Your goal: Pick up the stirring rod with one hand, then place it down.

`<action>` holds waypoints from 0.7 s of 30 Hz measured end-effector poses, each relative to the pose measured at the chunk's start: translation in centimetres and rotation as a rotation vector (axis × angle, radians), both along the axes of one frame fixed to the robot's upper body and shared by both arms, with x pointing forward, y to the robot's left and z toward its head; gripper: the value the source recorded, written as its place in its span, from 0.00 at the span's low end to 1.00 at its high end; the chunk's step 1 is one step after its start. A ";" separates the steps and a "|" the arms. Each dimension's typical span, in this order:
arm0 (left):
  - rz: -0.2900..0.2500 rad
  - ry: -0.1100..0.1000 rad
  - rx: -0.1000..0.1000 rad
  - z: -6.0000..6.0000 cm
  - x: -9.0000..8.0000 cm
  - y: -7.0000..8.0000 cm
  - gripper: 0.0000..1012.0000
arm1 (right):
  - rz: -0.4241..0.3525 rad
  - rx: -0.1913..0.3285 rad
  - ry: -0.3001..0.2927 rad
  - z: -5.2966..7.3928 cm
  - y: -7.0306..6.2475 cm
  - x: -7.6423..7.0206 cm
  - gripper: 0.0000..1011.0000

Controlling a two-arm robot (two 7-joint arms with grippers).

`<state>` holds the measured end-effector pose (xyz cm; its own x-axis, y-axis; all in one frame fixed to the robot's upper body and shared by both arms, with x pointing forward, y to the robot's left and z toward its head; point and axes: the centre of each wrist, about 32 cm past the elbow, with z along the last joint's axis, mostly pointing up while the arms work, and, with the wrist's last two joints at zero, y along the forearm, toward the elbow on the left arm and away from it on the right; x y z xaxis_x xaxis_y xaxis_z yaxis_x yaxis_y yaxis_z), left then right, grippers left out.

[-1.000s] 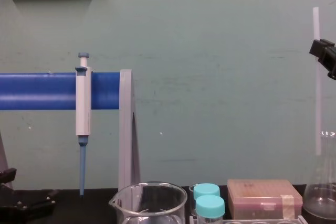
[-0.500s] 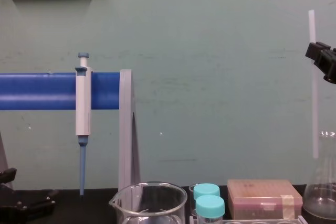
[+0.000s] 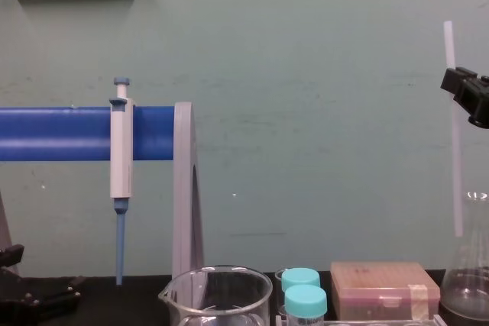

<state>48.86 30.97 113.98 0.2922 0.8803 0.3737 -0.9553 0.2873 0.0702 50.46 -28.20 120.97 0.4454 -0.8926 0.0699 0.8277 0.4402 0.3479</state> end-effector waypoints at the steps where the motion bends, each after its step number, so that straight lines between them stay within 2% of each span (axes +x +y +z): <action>1: 0.000 0.000 0.000 0.0 0.0 0.0 0.99 | 0.000 -0.001 0.000 0.0 0.0 0.0 0.07; 21: 0.000 0.000 0.000 0.0 0.0 0.0 0.99 | 0.003 -0.009 0.003 0.0 -0.1 0.0 0.07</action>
